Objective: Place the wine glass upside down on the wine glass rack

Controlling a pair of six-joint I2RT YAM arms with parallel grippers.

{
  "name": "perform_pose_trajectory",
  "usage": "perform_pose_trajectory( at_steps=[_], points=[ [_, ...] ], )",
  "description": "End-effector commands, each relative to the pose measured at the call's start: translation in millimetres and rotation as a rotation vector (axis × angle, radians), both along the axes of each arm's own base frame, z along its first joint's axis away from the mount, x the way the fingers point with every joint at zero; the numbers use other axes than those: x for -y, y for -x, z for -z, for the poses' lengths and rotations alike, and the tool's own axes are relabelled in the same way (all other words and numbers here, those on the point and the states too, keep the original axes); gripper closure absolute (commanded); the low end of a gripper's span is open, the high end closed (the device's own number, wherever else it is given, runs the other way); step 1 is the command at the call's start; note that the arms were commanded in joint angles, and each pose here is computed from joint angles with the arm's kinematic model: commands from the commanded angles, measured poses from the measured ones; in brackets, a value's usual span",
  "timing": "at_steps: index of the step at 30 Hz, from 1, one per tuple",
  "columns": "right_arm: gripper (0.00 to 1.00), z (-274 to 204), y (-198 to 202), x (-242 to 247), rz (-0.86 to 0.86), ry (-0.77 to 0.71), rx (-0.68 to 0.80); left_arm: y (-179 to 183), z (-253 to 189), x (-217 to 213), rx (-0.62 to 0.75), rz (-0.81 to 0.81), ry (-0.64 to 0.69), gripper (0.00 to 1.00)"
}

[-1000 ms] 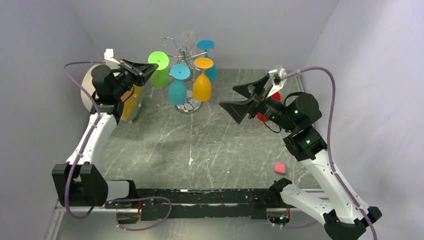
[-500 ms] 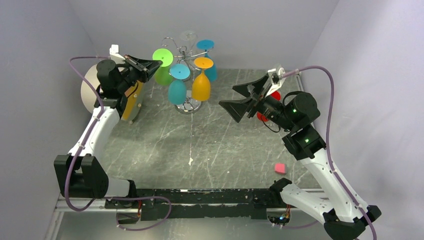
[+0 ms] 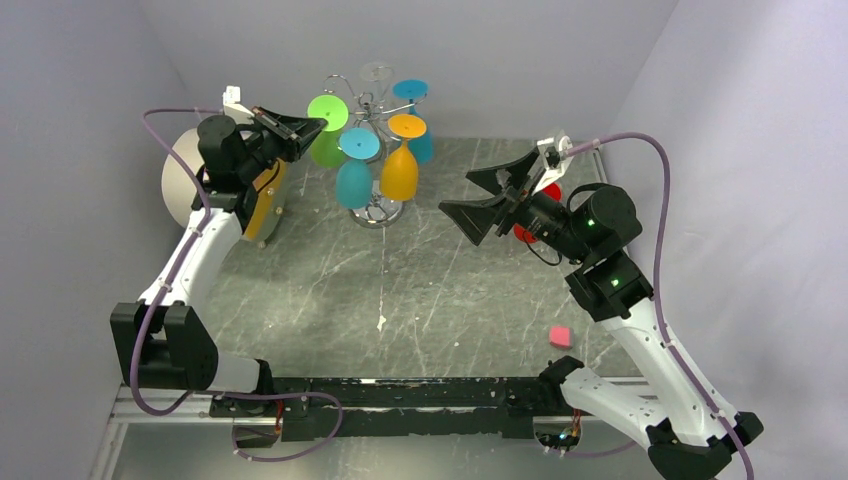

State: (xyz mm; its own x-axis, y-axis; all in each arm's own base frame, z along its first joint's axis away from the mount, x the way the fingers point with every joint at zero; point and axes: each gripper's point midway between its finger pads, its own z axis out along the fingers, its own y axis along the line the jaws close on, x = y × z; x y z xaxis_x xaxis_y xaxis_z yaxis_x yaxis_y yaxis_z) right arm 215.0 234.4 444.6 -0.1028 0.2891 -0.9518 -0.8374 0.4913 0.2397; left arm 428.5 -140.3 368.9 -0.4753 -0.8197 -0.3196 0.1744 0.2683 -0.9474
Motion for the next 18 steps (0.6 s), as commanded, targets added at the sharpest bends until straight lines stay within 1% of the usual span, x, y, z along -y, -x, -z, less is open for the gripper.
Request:
perform_pose_trajectory(
  at_steps=[1, 6, 11, 18],
  points=[
    [0.0, -3.6, 2.9, 3.0, 0.01, -0.004, 0.022, -5.3, -22.1, -6.5, 0.084, -0.051, -0.013, 0.93],
    [0.0, -4.1, 3.1, 4.3, 0.016, -0.001, 0.025, -9.3, -26.0, -5.7, 0.088, -0.048, -0.007, 0.93],
    [0.0, -4.3, 3.3, 5.0, 0.019, -0.003, 0.029, -13.5, -26.8, -15.1, 0.087, -0.116, -0.008, 0.93],
    [0.0, -4.7, 3.8, 5.6, 0.021, 0.0, 0.031, -18.0, -28.7, -20.4, 0.084, -0.151, -0.03, 0.93]
  ],
)
